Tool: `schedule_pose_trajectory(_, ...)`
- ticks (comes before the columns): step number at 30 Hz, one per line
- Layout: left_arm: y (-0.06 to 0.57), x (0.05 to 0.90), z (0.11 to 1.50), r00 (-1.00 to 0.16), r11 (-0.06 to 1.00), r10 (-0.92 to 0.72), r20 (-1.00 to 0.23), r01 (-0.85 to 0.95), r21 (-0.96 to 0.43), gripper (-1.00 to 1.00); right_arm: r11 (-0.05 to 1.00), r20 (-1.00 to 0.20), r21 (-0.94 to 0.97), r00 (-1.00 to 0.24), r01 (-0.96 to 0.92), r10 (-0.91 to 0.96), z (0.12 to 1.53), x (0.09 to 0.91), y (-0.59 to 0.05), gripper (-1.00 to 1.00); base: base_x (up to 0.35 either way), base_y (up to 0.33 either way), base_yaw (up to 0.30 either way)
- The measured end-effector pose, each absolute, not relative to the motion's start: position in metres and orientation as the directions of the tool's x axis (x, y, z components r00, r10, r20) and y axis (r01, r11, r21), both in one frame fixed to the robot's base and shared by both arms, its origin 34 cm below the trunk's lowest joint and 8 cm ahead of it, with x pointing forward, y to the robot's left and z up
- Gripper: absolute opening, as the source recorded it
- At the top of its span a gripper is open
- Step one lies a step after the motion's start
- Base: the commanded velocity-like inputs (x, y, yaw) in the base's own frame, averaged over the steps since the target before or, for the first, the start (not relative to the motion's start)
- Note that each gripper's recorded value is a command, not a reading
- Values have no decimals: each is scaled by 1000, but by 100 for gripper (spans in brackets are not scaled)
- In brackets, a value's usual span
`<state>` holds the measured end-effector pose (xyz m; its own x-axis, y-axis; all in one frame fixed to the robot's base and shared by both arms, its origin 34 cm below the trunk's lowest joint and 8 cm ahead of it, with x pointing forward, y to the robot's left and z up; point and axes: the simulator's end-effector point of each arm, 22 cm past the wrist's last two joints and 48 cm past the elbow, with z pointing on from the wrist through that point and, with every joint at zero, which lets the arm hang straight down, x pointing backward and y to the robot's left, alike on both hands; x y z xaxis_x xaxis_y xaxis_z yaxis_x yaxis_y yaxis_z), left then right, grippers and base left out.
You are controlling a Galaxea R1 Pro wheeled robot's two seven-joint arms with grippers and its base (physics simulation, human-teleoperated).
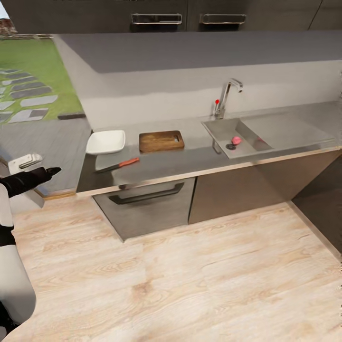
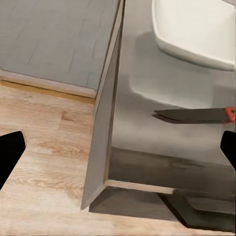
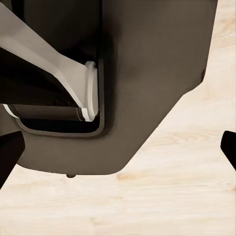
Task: In the kitchen, take the Vidalia onion out of the sink, dice it on the chopping board with the paring knife, put the diced onion into the bowl on the countertop, then place both the paring knife and the chopping board into the sink.
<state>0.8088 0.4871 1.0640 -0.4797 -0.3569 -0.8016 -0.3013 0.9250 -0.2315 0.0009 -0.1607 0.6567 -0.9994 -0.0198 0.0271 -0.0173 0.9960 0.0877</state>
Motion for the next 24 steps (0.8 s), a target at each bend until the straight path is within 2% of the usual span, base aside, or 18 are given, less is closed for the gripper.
schedule_pose_trajectory(16,483,810,1061,-484,925,-361,-797,-298,-238,100,996,26,87,-999,-18,-20,657,1,-161,100,-335,0,0)
schedule_pose_trajectory(20,476,810,1044,-509,920,-377,-774,-300,-251,100,996,26,85,-999,-18,-20,656,1,-162,100,-278,0,0)
schedule_pose_trajectory(24,478,803,1005,-575,914,-392,-718,-331,-234,100,996,24,85,-999,-19,-21,656,2,-163,100,-101,0,0)
